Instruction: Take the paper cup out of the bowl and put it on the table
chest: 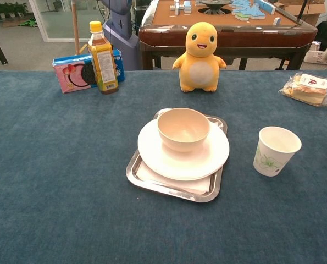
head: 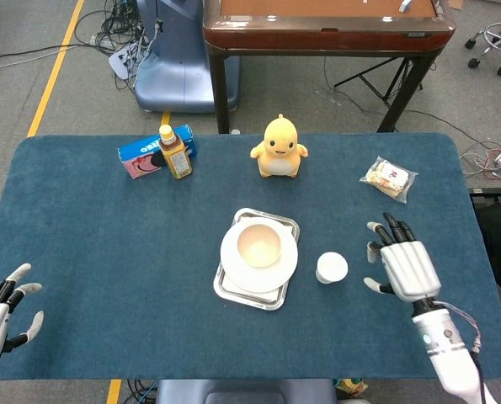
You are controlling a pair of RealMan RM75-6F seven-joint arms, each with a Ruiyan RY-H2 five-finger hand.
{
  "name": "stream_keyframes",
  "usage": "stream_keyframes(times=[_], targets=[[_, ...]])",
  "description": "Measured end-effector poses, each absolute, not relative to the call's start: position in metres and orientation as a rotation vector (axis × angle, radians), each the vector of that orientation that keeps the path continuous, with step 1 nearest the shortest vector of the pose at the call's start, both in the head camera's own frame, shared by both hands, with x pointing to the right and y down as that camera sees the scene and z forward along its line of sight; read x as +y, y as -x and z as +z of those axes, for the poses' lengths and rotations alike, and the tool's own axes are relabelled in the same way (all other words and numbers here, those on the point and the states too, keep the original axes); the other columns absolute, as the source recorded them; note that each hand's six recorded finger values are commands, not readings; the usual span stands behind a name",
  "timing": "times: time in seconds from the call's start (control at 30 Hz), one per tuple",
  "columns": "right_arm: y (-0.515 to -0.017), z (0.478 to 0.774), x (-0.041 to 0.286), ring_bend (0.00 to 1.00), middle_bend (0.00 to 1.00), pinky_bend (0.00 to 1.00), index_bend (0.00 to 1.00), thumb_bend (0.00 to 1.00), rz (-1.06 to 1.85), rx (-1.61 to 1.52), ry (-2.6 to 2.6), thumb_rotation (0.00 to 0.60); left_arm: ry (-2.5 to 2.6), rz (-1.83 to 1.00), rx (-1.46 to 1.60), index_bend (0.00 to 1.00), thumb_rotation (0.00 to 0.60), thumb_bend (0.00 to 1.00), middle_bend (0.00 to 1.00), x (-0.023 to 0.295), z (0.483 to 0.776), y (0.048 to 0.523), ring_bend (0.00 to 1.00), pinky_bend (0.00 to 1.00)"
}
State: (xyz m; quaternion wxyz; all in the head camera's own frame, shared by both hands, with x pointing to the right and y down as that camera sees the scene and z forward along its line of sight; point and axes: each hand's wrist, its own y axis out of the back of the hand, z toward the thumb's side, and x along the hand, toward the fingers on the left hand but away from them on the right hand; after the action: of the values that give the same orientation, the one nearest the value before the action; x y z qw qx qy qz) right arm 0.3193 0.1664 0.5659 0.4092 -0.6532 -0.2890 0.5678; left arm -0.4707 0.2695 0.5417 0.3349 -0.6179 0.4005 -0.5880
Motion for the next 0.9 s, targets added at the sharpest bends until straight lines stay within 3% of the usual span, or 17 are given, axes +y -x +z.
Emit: stream_keyframes(times=[0.4, 0.9], targets=[[-0.370, 0.563, 0.211, 0.03, 0.21, 0.11, 0.55, 0.15, 1.423, -0.940, 1.486, 0.600, 1.626, -1.480, 1.062, 0.32, 0.600, 0.37, 0.13, 0.267, 0.544, 0.467, 0.18, 0.37], [-0.397, 0.569, 0.214, 0.03, 0.21, 0.11, 0.55, 0.15, 1.460, -1.022, 1.493, 0.600, 1.636, -1.477, 1.053, 0.32, 0.600, 0.37, 0.13, 0.264, 0.549, 0.467, 0.18, 0.37]])
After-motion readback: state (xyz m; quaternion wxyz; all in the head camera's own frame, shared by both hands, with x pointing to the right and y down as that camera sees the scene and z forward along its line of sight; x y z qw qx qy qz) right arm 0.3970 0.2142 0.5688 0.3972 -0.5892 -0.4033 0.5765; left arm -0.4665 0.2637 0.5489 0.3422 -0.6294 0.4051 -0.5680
